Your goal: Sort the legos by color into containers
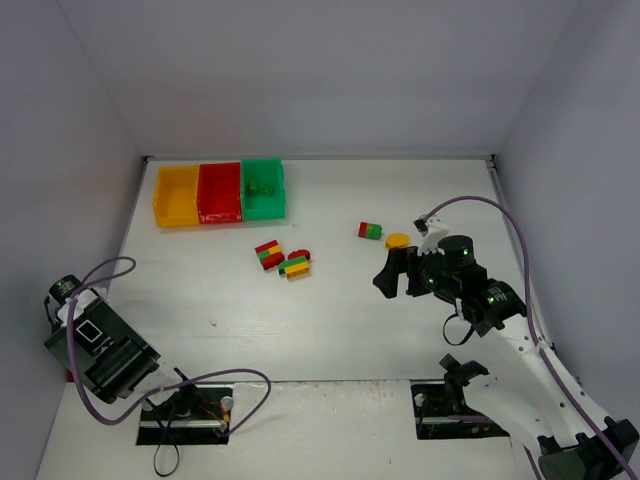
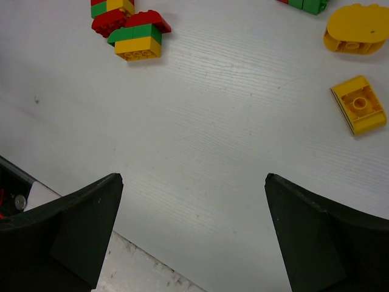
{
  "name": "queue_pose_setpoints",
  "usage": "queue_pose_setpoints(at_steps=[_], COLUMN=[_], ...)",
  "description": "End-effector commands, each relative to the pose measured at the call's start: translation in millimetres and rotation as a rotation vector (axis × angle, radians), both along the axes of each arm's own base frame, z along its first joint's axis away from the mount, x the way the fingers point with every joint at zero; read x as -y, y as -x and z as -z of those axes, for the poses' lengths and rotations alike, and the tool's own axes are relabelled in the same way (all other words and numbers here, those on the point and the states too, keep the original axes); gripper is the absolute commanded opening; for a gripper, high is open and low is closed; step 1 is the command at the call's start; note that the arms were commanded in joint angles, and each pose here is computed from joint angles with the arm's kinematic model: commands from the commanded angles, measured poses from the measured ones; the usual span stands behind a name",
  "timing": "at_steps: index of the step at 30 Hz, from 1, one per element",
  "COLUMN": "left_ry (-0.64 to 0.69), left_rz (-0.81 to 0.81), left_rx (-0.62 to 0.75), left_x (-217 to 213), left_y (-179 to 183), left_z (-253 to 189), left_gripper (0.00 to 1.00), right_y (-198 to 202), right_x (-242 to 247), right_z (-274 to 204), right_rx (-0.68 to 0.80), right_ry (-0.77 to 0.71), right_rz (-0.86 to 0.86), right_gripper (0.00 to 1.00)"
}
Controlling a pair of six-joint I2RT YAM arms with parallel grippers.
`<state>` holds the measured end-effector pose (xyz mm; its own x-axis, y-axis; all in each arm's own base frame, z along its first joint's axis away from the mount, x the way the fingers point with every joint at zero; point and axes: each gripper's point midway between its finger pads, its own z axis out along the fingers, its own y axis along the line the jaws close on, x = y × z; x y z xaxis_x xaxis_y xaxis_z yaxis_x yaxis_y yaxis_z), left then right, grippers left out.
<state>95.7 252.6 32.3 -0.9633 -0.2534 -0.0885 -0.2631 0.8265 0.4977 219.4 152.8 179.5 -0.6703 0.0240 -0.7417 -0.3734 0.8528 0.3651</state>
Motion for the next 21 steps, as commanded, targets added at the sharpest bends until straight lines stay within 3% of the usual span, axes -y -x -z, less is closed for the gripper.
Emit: queue_pose_setpoints(at_steps=[1,9,14,21], left_ry=[-0.002,0.038,-0.037,-0.042], left_rz=[0.018,0.032,0.058,0.187], left_rx=[0.018,0.113,0.195,0.34], left_x=[-1,5,4,39], left_y=[-2,-20,-37,-109], left_z=[-10,-51,-91,-123], left_gripper=[0.0,0.0,0.0,0.0], right_y=[-12,-12,-9,-3], right_x=[-3,-3,-2,0], right_z=[-18,-30,-41,-62], right_rx=[0.069,0.141,0.188,0.265], right_ry=[-0.011,-0.032,-0.046,-0.073], right_rz=[0.001,-0.005,-0.005,-0.009], right_gripper=[1.0,1.0,1.0,1.0])
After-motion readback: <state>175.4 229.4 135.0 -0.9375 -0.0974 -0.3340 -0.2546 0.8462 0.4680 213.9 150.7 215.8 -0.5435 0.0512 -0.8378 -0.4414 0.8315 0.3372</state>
